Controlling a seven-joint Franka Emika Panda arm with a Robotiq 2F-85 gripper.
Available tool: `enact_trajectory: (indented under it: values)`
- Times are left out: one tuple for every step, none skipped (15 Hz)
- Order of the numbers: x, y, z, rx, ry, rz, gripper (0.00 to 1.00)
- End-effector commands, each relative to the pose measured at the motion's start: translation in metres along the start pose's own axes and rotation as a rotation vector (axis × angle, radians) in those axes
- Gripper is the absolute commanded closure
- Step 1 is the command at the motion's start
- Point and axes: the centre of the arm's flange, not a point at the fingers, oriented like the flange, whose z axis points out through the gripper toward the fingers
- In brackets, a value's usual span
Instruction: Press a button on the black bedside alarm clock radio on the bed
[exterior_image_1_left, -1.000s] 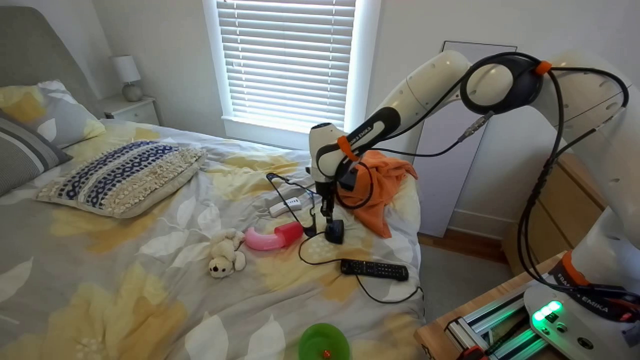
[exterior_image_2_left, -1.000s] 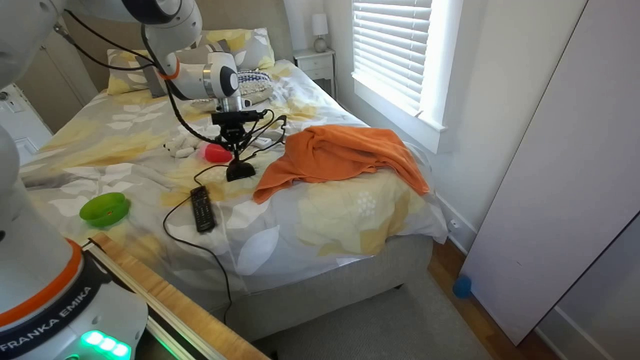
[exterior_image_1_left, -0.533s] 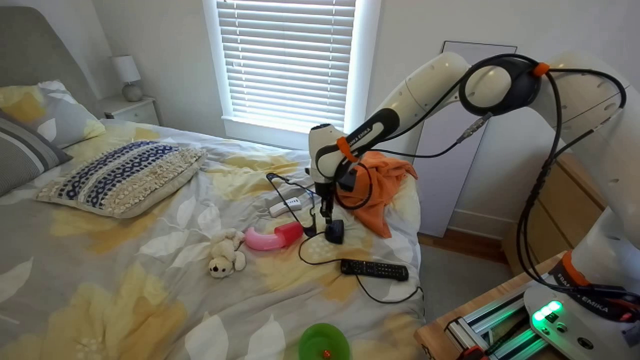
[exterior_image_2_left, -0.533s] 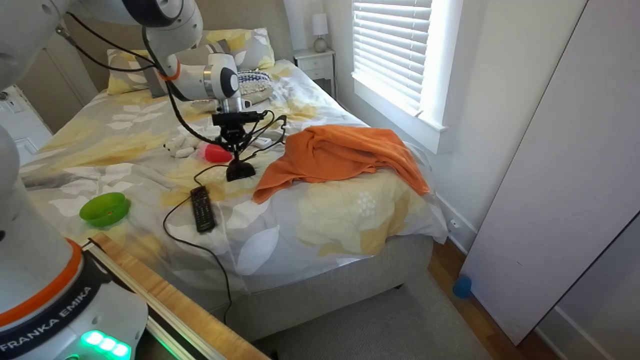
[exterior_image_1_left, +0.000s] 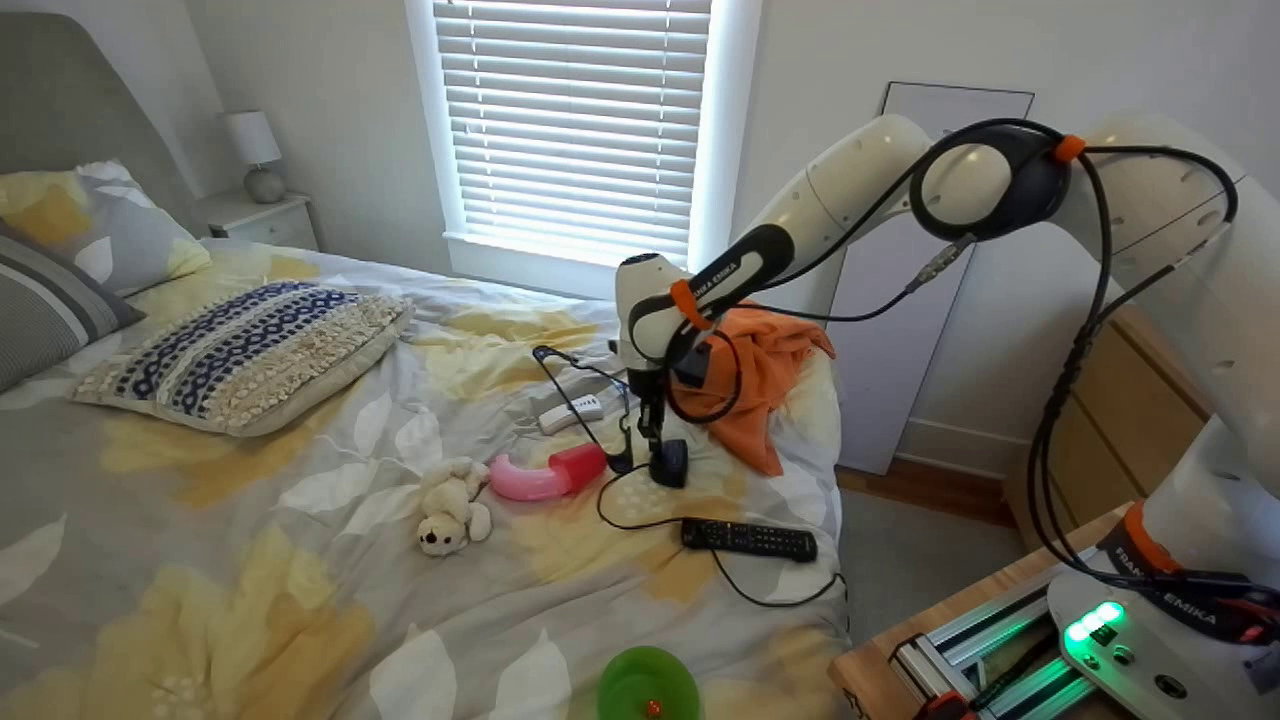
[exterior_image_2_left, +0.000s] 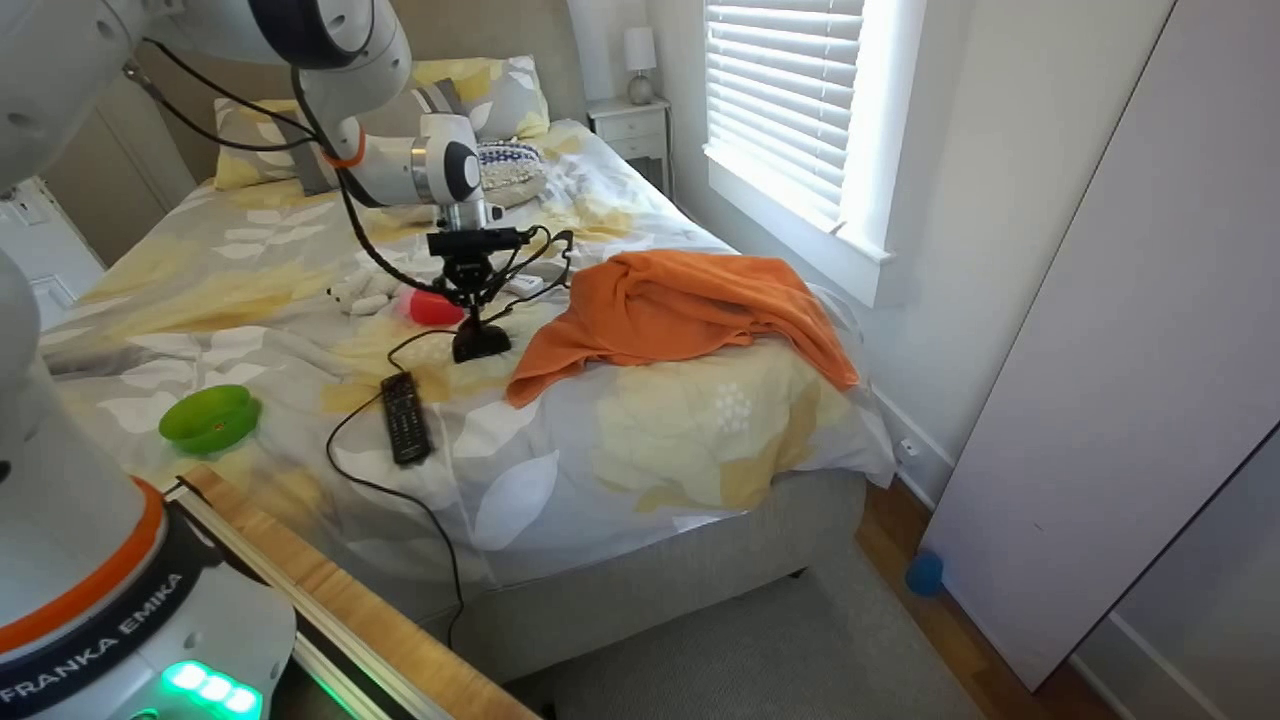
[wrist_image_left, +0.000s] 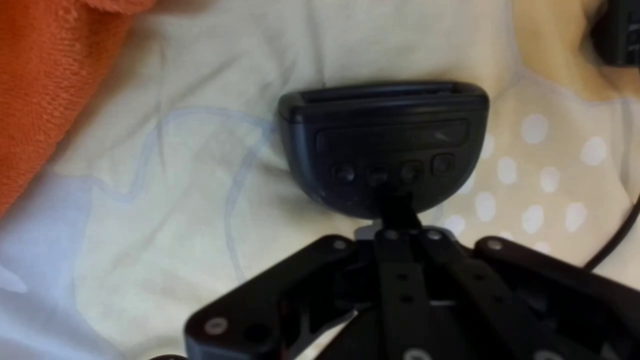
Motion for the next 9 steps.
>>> enact_trajectory:
  values:
    - [0.015,0.003,0.01,0.015,-0.025,-0.02,1.0]
    - [0.017,0.004,0.011,0.021,-0.032,-0.024,1.0]
    - [0.018,0.005,0.015,0.031,-0.043,-0.026,1.0]
    - [0.019,0.006,0.017,0.037,-0.054,-0.028,1.0]
    - [0.02,0.007,0.019,0.044,-0.063,-0.03,1.0]
    - [0.02,0.009,0.023,0.051,-0.071,-0.033,1.0]
    - [0.02,0.011,0.026,0.058,-0.077,-0.036,1.0]
    - [0.022,0.013,0.029,0.066,-0.078,-0.04,1.0]
    - [0.024,0.015,0.035,0.076,-0.08,-0.047,1.0]
